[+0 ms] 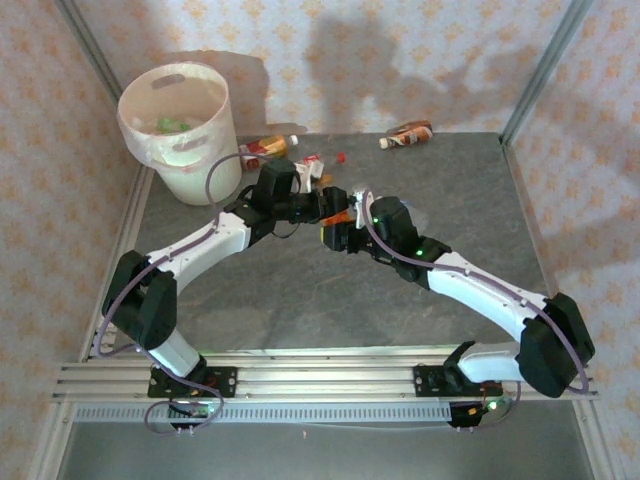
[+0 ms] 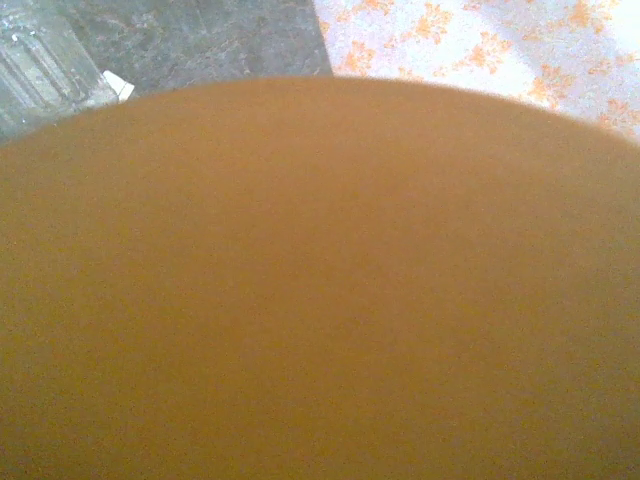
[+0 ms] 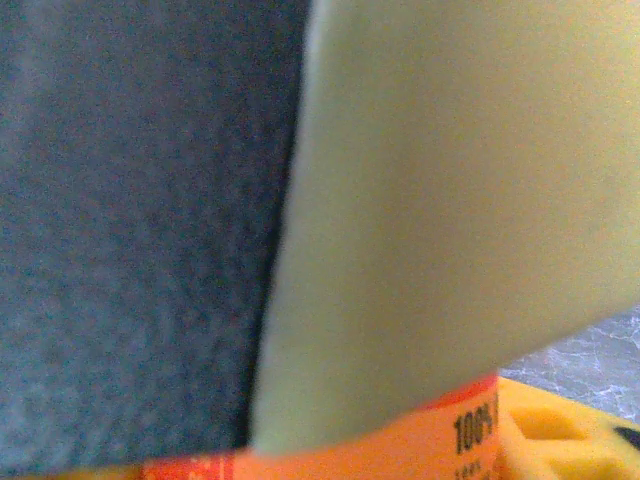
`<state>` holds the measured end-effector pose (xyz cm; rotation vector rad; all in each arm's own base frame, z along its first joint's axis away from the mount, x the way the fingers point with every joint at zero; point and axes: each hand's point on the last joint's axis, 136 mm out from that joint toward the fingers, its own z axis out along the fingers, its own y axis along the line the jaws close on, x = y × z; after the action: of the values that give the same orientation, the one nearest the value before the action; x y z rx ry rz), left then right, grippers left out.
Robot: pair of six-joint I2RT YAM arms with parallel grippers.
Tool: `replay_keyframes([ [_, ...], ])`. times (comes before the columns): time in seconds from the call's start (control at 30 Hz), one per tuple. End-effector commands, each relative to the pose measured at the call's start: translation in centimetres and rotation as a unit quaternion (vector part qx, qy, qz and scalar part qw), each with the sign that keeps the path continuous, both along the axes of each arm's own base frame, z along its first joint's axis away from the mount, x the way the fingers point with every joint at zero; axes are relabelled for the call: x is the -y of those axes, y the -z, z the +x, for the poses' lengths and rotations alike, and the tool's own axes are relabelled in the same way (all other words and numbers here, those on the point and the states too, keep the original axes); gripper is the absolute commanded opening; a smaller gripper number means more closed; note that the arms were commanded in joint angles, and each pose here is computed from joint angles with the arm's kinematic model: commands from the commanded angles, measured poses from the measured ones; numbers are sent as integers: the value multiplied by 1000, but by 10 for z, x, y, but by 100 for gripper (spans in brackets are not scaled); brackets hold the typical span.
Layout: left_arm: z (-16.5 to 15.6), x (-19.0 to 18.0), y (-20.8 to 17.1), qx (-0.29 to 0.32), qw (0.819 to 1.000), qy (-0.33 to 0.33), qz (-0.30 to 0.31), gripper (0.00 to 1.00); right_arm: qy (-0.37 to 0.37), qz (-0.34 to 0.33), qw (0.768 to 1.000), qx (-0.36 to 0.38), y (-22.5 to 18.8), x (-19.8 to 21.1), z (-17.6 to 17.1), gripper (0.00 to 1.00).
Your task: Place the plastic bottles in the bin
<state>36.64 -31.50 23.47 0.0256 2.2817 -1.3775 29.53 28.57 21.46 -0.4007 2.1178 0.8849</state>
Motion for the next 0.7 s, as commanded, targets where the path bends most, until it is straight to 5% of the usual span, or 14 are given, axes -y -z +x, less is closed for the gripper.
replay_keyframes([
  [0.0, 2, 3, -11, 13, 1000, -5, -13, 52, -4, 15, 999, 49, -29, -4, 3, 77],
  [0.07, 6, 0, -11, 14, 1000, -18, -10, 52, -3, 6, 999, 47, -25, 0, 0, 98],
  [0.67, 29, -29, 1, 13, 995, -94, 39, 51, 110, -56, 989, 87, -17, 72, -14, 99],
])
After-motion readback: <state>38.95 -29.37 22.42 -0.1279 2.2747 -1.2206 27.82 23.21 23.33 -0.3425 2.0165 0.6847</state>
